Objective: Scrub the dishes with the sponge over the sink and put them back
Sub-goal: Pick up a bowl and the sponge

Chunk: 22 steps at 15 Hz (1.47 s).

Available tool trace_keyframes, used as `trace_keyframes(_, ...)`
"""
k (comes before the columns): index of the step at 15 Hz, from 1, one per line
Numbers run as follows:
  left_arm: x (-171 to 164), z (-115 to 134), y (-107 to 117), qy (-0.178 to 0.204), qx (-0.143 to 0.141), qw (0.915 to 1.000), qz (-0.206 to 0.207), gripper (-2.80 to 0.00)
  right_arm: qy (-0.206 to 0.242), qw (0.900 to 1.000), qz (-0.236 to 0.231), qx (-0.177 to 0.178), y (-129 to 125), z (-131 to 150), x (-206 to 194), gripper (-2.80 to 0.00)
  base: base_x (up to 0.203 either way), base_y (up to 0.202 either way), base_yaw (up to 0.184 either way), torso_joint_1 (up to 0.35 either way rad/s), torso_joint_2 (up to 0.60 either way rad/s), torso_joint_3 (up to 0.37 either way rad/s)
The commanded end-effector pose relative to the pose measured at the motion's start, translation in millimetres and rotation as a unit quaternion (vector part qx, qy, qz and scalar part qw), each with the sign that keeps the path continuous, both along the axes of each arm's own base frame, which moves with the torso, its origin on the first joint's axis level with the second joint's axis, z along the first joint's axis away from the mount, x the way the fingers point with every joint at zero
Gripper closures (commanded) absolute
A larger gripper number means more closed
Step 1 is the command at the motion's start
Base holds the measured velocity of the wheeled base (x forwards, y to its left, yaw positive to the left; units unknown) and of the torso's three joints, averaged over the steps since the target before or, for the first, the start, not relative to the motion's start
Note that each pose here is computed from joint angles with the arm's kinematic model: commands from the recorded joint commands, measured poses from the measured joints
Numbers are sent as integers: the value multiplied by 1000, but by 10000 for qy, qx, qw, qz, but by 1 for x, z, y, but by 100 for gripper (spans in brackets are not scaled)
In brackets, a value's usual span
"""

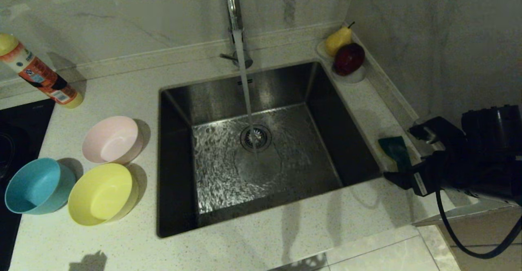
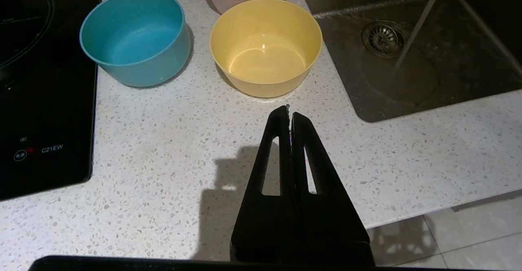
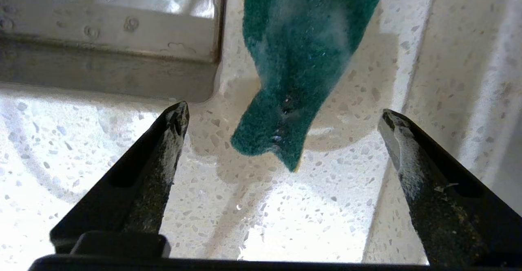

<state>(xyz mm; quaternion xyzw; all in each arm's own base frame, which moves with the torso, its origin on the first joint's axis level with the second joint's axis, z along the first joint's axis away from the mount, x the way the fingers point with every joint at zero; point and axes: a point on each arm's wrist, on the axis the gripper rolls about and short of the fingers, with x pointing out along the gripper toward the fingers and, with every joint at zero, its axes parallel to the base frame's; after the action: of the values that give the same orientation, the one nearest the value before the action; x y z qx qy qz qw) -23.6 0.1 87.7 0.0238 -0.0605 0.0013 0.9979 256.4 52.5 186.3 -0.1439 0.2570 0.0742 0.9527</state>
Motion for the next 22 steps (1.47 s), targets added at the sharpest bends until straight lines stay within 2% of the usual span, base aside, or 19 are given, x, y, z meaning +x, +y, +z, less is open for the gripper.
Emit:
trace_keyframes(1,3,-11,0,192,-1,9998,1,0,51,10000,11,-8,0,-3,1,-280,0,0,0,0,0,0)
trace_keyframes(3,3,-11,0,192,-1,9998,1,0,75,10000,17,-7,1,-4,2,-280,0,0,0,0,0,0)
trace_keyframes(4,3,-11,0,192,-1,9998,1,0,99,9999,31,-8,1,-5,3,0,0,0,0,0,0,0)
trace_keyframes(10,3,-11,0,192,0,9998,2,0,256,9997,10,-32,2,-15,9,0,0,0,0,0,0,0)
trace_keyframes(16,3,-11,0,192,-1,9998,1,0,71,10000,0,-12,2,-4,6,0,0,0,0,0,0,0)
trace_keyframes(18,3,-11,0,199,-1,9998,-6,0,-166,9998,11,95,1,9,-1,0,0,0,0,0,0,0)
trace_keyframes(22,3,-11,0,192,6,9998,2,0,-852,9936,331,662,7,52,-24,0,0,0,0,0,0,0)
